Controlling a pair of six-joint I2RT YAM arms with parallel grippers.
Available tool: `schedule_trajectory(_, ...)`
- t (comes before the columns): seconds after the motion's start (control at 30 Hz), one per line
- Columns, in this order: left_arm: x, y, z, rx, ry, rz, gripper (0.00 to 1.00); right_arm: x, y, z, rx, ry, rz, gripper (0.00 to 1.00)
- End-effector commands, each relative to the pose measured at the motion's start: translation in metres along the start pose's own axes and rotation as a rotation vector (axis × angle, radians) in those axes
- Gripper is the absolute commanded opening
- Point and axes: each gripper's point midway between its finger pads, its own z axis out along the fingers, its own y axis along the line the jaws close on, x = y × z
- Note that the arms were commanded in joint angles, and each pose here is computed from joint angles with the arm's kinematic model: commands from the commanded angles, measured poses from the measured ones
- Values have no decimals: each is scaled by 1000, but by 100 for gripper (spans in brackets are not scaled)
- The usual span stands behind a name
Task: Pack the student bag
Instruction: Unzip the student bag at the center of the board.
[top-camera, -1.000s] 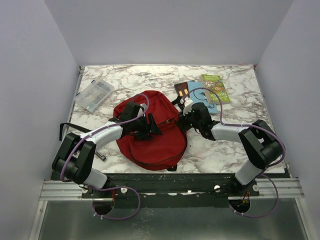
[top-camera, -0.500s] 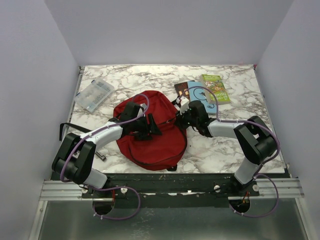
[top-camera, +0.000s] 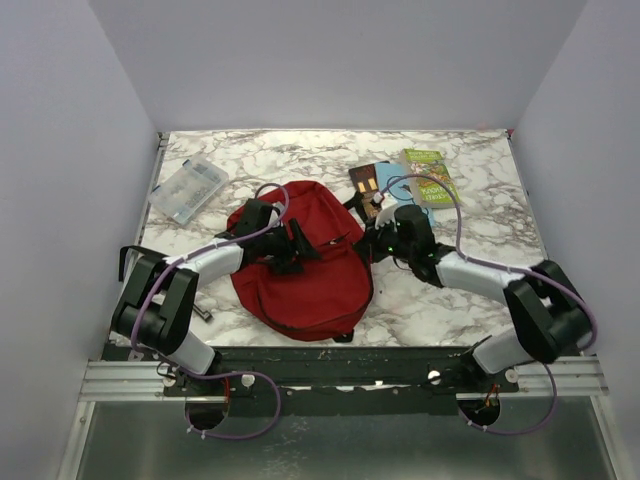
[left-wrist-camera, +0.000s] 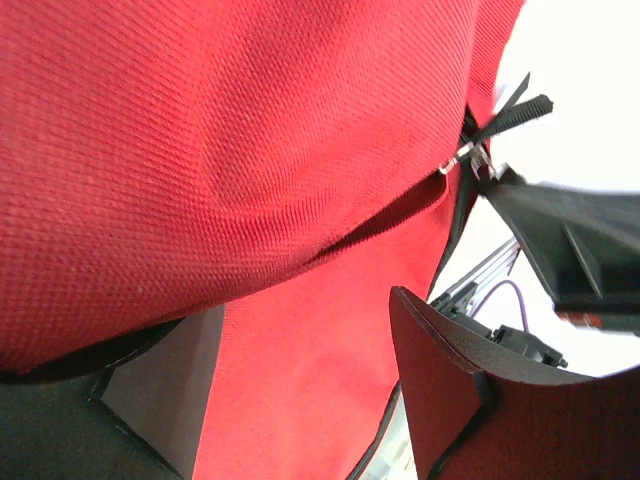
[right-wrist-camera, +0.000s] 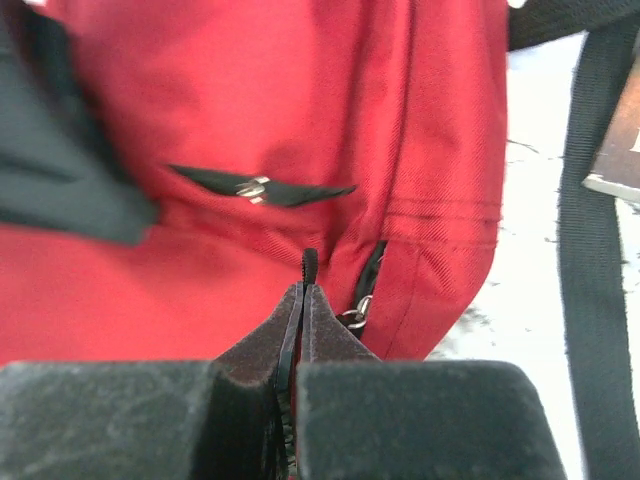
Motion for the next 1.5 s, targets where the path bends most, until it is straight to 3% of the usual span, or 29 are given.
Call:
schedule_trajectory(0.0, -26, 10, -3, -26, -106, -43, 69, -11, 52, -37, -218, -41, 134, 1)
schedule_trajectory(0.2, -32, 7, -4, -12, -122, -30, 71, -4, 98, -77, -483, -150, 335, 1)
schedule_trajectory(0.3, -23, -4, -12, 14, -130, 36, 77, -7, 104, -82, -544, -207, 317, 1)
schedule_trajectory(0.43, 2, -21, -24, 3, -113, 139, 79, -3, 98, -67, -530, -185, 260, 1)
schedule_trajectory(0.6, 10, -39, -34, -148, -134, 320, 78, 4, 97, -62, -542, -166, 204, 1)
schedule_trajectory(0.77, -10, -39, -17, -319, -89, 327, 79, 10, 91, -58, -509, -161, 188, 1)
schedule_trajectory(0.9, -28, -44, 11, -461, -73, 423, 84, 15, 87, -56, -485, -151, 177, 0)
schedule_trajectory(1.0, -29, -37, 38, -508, 7, 418, 83, 22, 80, -50, -445, -110, 147, 1)
schedule_trajectory(1.1, -36, -28, 60, -511, 38, 373, 72, 28, 78, -51, -427, -82, 126, 1)
schedule_trajectory(1.33, -82, -23, 77, -428, 10, 264, 0, 63, 89, -67, -440, -12, 159, 1)
schedule_trajectory(1.47, -116, -42, 62, -323, -106, 202, 0, 98, 139, -81, -548, 65, 155, 1)
